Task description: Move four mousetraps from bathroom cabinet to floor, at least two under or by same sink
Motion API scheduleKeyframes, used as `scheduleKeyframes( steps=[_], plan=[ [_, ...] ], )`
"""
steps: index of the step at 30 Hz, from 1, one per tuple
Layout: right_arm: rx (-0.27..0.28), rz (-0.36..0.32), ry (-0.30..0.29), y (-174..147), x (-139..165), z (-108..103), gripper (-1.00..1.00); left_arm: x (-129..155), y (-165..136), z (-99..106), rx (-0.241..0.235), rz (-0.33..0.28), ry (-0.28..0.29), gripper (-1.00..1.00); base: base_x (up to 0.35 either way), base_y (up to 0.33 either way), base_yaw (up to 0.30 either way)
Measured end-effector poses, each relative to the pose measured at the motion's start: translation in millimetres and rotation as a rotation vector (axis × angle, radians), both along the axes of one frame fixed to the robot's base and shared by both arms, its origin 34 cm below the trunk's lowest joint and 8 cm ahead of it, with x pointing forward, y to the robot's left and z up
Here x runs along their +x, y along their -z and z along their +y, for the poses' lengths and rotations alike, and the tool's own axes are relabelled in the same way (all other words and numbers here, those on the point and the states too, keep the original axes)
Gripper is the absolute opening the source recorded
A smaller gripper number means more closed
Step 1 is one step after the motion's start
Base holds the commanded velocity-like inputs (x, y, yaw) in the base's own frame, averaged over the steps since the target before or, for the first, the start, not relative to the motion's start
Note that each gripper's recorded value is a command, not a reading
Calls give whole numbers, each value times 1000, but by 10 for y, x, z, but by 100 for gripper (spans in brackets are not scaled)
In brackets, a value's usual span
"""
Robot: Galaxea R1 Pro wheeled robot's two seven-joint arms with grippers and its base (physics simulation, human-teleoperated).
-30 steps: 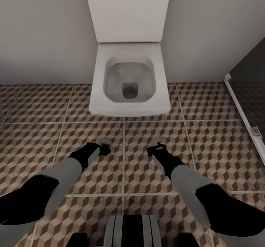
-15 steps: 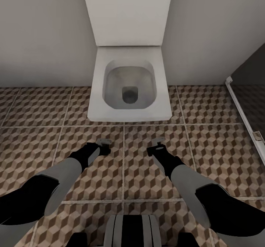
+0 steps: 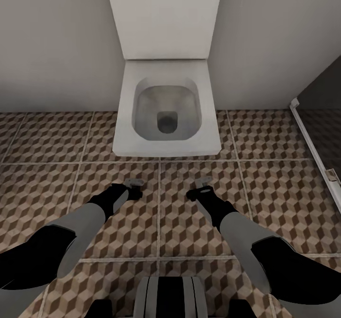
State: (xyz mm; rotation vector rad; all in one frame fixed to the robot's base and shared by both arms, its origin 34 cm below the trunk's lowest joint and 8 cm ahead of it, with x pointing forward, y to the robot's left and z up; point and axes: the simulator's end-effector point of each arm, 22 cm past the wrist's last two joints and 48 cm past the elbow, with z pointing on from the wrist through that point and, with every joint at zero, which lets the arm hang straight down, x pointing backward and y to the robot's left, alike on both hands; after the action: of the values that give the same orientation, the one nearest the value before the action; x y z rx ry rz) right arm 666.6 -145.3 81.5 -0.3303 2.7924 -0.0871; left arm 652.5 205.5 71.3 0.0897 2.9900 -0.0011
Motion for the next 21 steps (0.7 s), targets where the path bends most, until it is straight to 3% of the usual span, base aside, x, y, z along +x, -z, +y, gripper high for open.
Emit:
scheduleKeyframes(
  steps=[7, 8, 21],
  plan=[
    [0, 0, 0, 0, -1, 0, 100, 0, 0, 0, 0, 0, 0, -100, 0, 0, 0],
    [0, 0, 0, 0, -1, 0, 100, 0, 0, 0, 0, 0, 0, 100, 0, 0, 0],
    [0, 0, 0, 0, 0, 0, 100, 1, 0, 11, 4, 0, 1, 100, 0, 0, 0]
  ],
)
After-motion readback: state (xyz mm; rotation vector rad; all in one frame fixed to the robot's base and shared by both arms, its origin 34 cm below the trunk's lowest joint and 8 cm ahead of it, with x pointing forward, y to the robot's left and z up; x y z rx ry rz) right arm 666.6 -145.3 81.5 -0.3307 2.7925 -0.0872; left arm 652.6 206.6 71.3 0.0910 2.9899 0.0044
